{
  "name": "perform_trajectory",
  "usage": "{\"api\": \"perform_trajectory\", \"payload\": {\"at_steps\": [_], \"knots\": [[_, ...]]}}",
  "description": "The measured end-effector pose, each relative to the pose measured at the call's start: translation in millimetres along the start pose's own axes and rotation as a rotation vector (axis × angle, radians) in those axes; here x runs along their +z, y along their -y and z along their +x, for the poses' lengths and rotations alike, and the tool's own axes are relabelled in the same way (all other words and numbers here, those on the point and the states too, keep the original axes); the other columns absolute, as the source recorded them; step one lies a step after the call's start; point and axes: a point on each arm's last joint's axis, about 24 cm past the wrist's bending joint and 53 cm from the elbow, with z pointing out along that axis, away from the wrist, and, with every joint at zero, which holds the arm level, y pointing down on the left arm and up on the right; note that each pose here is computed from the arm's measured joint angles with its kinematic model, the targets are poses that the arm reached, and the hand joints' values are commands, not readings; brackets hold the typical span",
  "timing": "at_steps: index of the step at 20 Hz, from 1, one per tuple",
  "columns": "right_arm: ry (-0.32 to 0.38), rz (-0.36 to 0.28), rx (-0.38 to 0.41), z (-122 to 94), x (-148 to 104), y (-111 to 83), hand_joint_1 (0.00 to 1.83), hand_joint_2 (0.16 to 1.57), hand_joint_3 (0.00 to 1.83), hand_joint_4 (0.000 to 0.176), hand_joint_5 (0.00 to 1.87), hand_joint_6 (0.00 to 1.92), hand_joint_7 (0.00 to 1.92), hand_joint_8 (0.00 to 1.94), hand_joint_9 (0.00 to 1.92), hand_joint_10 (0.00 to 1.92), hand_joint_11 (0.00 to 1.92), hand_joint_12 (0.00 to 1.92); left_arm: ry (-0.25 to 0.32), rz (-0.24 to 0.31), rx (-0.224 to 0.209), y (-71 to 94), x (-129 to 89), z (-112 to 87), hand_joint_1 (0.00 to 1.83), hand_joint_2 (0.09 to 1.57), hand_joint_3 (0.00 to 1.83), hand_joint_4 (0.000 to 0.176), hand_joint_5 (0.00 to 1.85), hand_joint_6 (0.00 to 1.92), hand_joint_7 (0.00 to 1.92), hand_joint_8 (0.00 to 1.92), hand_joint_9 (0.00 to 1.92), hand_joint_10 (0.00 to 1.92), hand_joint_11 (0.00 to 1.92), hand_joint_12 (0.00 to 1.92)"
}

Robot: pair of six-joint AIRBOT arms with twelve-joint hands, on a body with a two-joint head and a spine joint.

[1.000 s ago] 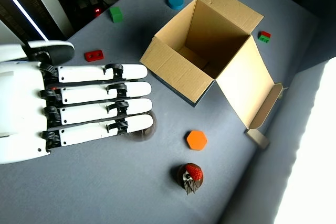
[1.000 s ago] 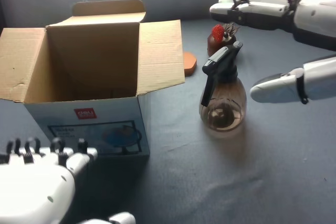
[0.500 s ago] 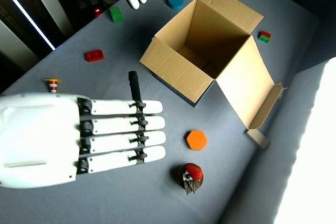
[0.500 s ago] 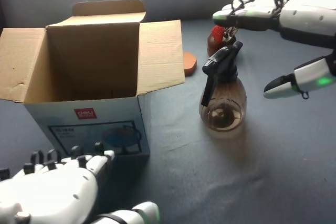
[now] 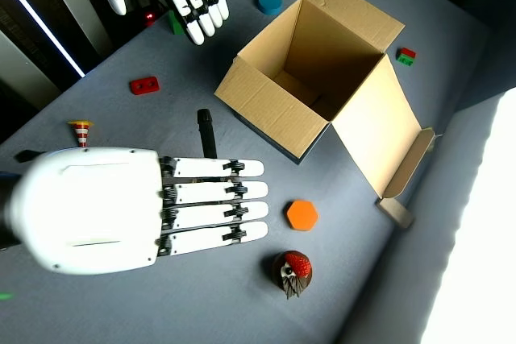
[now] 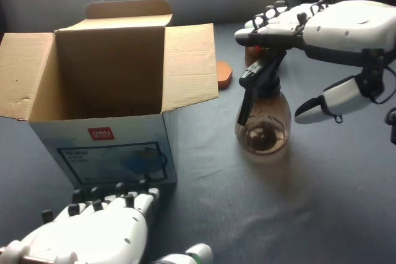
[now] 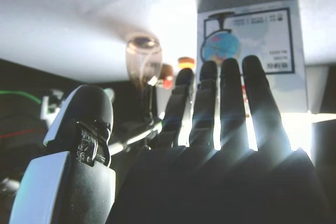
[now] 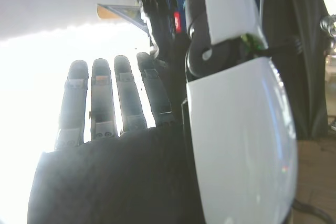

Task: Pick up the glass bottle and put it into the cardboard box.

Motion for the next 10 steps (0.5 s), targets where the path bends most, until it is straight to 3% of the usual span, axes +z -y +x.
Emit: {"api": "perform_trajectory", "payload": {"at_steps": [3, 10], "knots": [[-0.006, 0.016, 0.027, 2, 7, 5.6, 1.07, 0.96, 0.0, 0.0, 0.07, 0.01, 0.06, 0.01, 0.02, 0.01, 0.0, 0.0, 0.013, -0.004, -0.021, -5.6, 9, -0.3, 0.07, 1.3, 0.0, 0.018, 0.09, 0.01, 0.09, 0.0, 0.08, 0.0, 0.0, 0.3], [-0.021, 0.001, 0.048, 11, 24, 0.5, 1.07, 0.95, 0.0, 0.0, 0.08, 0.01, 0.09, 0.02, 0.05, 0.02, 0.0, 0.0, 0.006, 0.064, 0.035, 2.1, 32, 5.2, 0.08, 1.3, 0.0, 0.018, 0.08, 0.0, 0.09, 0.0, 0.08, 0.0, 0.0, 0.26]]}}
